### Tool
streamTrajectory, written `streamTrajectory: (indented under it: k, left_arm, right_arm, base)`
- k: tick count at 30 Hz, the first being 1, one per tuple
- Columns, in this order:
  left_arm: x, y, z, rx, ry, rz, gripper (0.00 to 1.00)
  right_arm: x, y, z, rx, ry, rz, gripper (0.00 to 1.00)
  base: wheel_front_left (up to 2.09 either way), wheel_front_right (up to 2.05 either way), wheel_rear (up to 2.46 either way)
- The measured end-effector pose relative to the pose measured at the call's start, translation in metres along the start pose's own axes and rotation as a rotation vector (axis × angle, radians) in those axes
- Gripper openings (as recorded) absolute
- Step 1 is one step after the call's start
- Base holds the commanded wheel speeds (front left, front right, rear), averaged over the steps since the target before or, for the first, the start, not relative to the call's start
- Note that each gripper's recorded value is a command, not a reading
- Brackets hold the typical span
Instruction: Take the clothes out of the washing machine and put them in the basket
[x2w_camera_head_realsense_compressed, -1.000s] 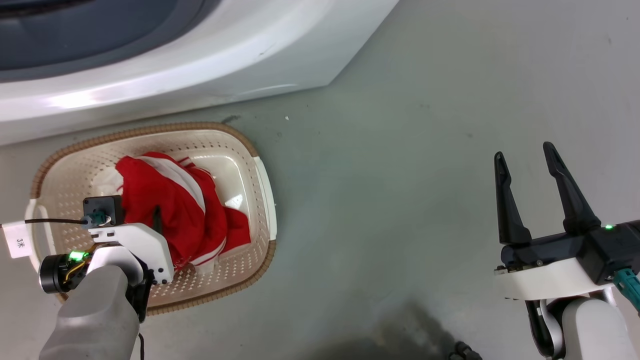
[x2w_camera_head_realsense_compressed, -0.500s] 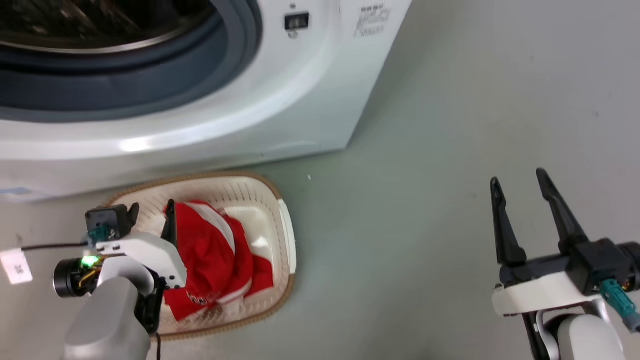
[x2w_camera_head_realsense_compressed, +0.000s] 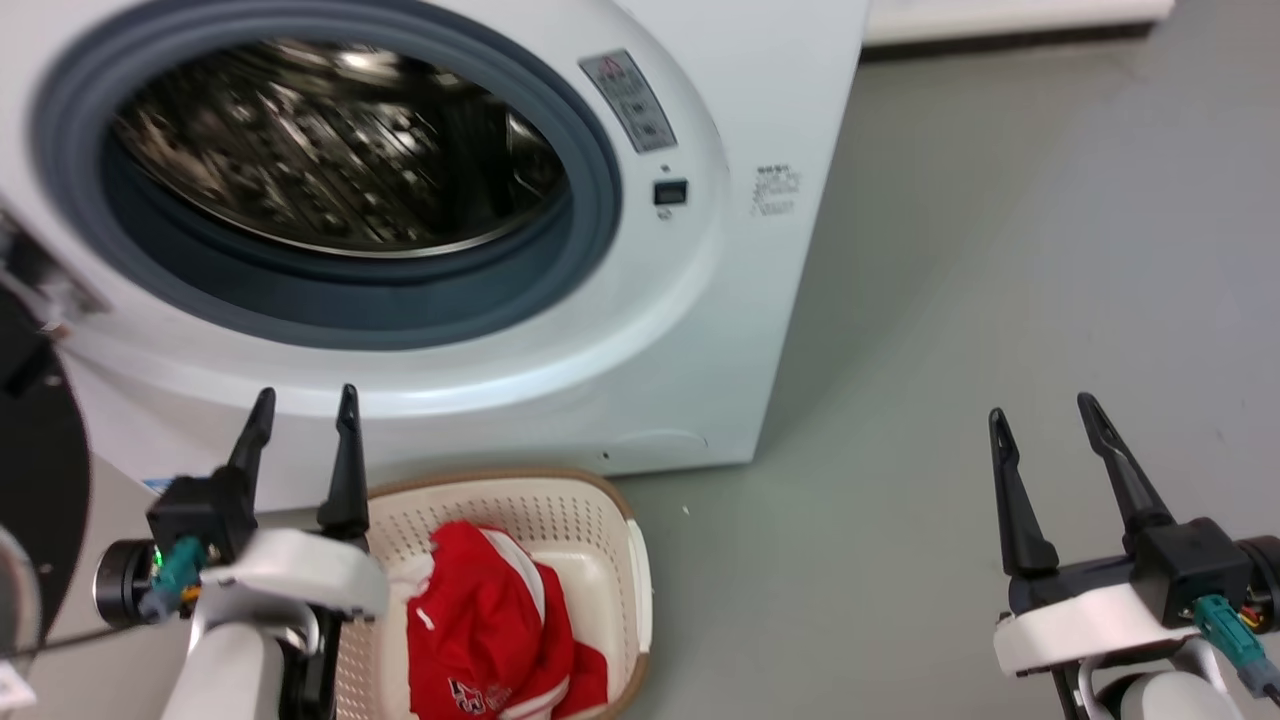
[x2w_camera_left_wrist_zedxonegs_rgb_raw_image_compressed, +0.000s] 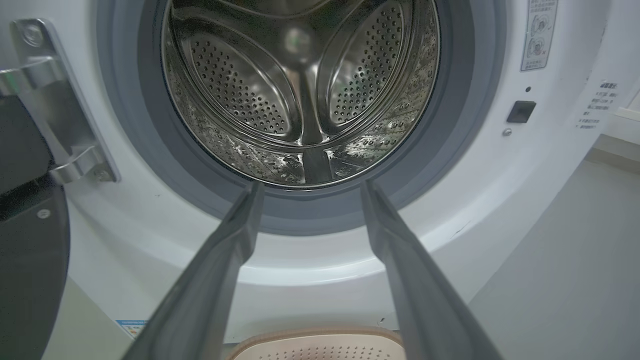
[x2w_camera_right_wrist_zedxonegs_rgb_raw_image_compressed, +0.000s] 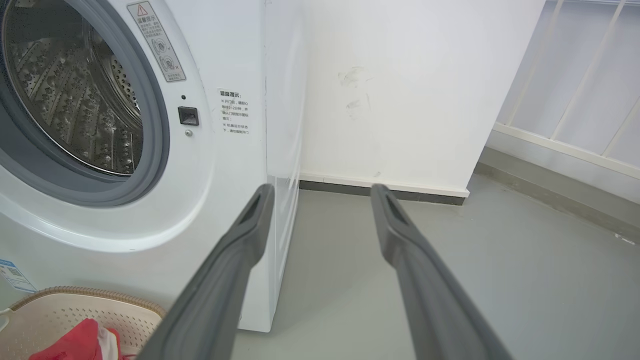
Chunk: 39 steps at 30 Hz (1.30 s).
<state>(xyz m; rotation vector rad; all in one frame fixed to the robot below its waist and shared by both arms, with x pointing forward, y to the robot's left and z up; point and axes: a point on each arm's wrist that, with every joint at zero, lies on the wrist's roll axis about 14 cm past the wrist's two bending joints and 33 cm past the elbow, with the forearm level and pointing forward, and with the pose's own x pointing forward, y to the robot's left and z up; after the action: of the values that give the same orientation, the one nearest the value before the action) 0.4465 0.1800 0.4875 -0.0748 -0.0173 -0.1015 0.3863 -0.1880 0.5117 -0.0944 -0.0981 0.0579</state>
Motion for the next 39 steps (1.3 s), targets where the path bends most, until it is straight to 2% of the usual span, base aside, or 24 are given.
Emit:
streamTrajectory:
  k: [4, 8, 15, 23, 39]
  left_arm:
    - [-0.027, -0.003, 0.030, 0.067, -0.085, 0.001, 1.00]
    - [-0.052, -0.006, 0.046, 0.067, -0.141, 0.029, 1.00]
    - [-0.087, -0.005, 0.048, 0.079, -0.149, 0.065, 1.00]
    - [-0.097, -0.019, 0.046, 0.095, -0.145, 0.033, 1.00]
    - [-0.098, -0.014, 0.038, 0.091, -0.121, 0.056, 1.00]
  right_arm:
    - [-0.007, 0.007, 0.013, -0.004, -0.034, 0.020, 1.00]
    - [-0.016, 0.011, 0.022, -0.009, -0.058, 0.032, 1.00]
    - [-0.033, 0.009, 0.027, -0.007, -0.070, 0.019, 1.00]
    - [-0.045, 0.009, 0.027, 0.011, -0.070, 0.015, 1.00]
    - [-0.046, 0.012, 0.024, 0.019, -0.060, 0.023, 1.00]
  base:
    - [0.00, 0.00, 0.00]
    - [0.00, 0.00, 0.00]
    - [0.00, 0.00, 0.00]
    - [0.00, 0.00, 0.00]
    - [0.00, 0.00, 0.00]
